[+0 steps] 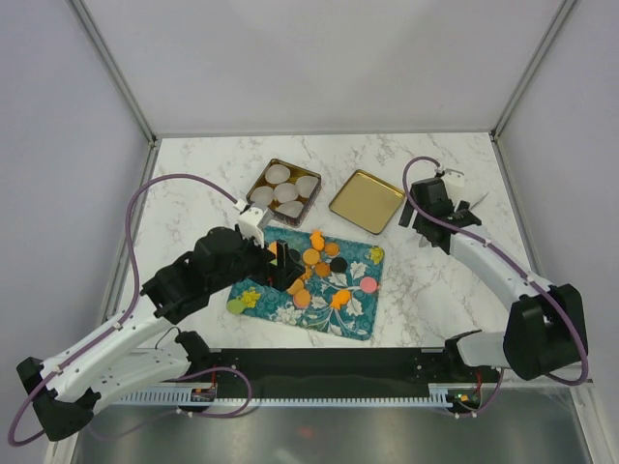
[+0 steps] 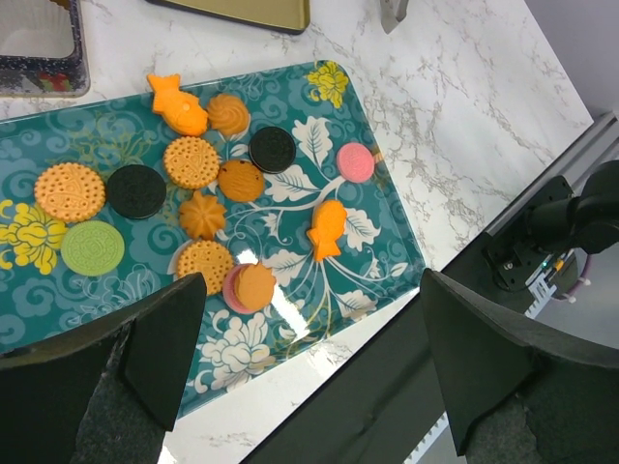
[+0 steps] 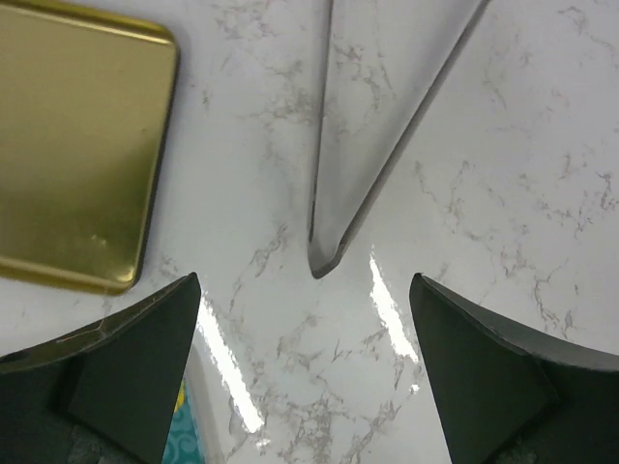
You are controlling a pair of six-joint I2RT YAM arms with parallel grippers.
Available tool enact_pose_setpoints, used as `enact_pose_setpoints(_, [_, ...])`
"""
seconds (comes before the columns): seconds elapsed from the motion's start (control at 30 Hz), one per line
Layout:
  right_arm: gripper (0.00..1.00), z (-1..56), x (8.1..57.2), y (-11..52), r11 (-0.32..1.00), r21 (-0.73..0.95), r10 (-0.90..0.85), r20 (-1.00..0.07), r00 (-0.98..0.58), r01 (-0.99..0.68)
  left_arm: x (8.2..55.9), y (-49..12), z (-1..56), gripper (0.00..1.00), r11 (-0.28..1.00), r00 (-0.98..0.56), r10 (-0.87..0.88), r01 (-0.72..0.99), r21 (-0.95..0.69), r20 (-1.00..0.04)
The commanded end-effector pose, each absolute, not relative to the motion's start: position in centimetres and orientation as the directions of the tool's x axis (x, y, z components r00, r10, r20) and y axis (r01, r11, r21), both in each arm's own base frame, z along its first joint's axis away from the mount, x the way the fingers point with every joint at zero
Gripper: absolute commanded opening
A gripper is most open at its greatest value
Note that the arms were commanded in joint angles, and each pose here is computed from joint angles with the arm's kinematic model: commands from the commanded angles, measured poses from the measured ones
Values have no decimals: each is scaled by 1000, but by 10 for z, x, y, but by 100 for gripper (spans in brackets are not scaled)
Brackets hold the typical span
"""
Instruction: Pack the cookies
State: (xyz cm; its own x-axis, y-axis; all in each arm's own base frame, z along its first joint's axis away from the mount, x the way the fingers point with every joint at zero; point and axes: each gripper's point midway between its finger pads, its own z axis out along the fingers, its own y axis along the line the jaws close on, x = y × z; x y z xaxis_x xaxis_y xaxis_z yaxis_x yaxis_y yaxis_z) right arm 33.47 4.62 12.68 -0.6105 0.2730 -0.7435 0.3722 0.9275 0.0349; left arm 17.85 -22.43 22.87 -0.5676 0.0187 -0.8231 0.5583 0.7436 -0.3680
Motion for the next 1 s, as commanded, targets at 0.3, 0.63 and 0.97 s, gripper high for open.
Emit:
enact_pose_setpoints(0.3, [98,73,405,-12,830,88,452,-684,-573,551,171,-227,231,100,710,-552,45,604,-362,-833])
enact_pose_setpoints(0.63, [95,33,444,-28,809,113,510,-623,-593,577,170,-223,230,100,716,-551,37,597,-362,-834])
enact_pose_setpoints(0.97, [89,20,440,-33,793,87,517,-622,-589,603,173,-223,224,100,730,-561,41,582,-359,-827])
